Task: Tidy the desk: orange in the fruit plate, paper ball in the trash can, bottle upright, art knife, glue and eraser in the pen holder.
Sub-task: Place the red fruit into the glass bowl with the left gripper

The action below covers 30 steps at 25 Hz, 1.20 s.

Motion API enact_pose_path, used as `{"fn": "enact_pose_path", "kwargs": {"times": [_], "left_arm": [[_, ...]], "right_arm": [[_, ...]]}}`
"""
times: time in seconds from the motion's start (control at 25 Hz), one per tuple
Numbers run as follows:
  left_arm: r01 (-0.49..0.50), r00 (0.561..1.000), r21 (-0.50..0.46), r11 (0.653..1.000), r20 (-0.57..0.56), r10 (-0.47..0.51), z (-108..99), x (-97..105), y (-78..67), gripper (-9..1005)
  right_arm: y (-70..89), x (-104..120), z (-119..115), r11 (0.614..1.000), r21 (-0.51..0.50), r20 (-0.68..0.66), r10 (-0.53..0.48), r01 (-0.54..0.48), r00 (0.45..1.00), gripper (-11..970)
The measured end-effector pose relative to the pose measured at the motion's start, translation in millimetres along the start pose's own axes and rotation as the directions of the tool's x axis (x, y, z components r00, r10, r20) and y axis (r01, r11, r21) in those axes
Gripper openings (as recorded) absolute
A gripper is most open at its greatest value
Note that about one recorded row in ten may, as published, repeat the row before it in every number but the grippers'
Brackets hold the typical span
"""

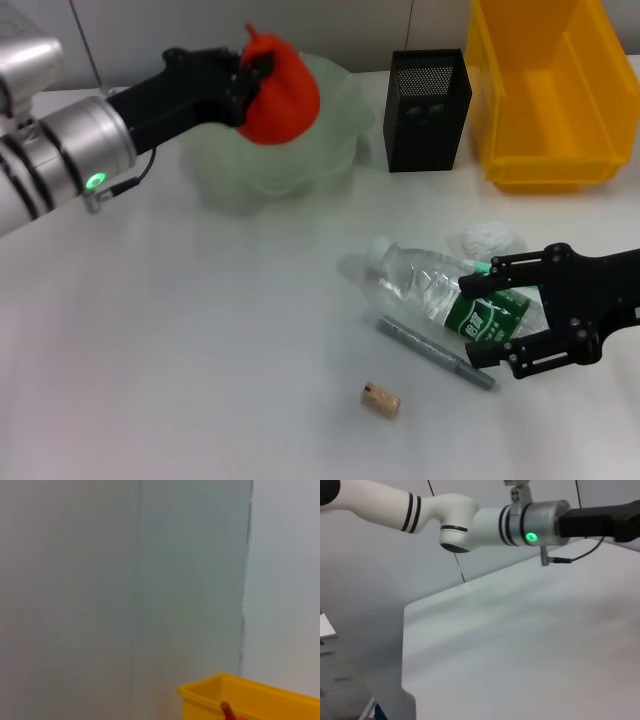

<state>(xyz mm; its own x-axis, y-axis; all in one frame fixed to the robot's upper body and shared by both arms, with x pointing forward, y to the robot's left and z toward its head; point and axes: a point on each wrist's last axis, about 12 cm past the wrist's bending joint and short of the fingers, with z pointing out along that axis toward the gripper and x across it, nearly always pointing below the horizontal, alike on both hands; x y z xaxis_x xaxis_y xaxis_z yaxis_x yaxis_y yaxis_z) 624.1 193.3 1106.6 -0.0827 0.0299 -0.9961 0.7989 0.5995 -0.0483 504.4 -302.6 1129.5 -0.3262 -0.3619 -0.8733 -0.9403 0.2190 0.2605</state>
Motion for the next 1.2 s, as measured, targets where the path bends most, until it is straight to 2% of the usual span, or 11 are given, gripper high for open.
{"fn": "enact_pose_path", "kwargs": {"times": [0.32, 0.72, 1.04, 1.2], "left_arm": [[-0.017, 0.998, -0.111, 0.994, -0.059, 0.010, 29, 1, 4.6, 92], [0.035, 0.997, -0.187, 0.982, -0.054, -0.046, 35, 0, 10.1, 145], [0.035, 0.997, -0.188, 0.982, -0.055, -0.047, 34, 0, 10.1, 355], [0.024, 0.997, -0.176, 0.984, -0.062, -0.036, 34, 1, 9.0, 538]], "right_arm": [[0.3, 0, 1, 1.000, -0.008, 0.001, 0.003, -0.003, 1.000, 787], [0.8, 1, 1, 1.000, -0.014, 0.002, 0.004, -0.004, 1.000, 786], [0.4, 1, 1, 1.000, -0.010, 0.002, 0.004, -0.004, 1.000, 787], [0.2, 1, 1, 1.000, -0.008, 0.002, 0.004, -0.004, 1.000, 787]]}}
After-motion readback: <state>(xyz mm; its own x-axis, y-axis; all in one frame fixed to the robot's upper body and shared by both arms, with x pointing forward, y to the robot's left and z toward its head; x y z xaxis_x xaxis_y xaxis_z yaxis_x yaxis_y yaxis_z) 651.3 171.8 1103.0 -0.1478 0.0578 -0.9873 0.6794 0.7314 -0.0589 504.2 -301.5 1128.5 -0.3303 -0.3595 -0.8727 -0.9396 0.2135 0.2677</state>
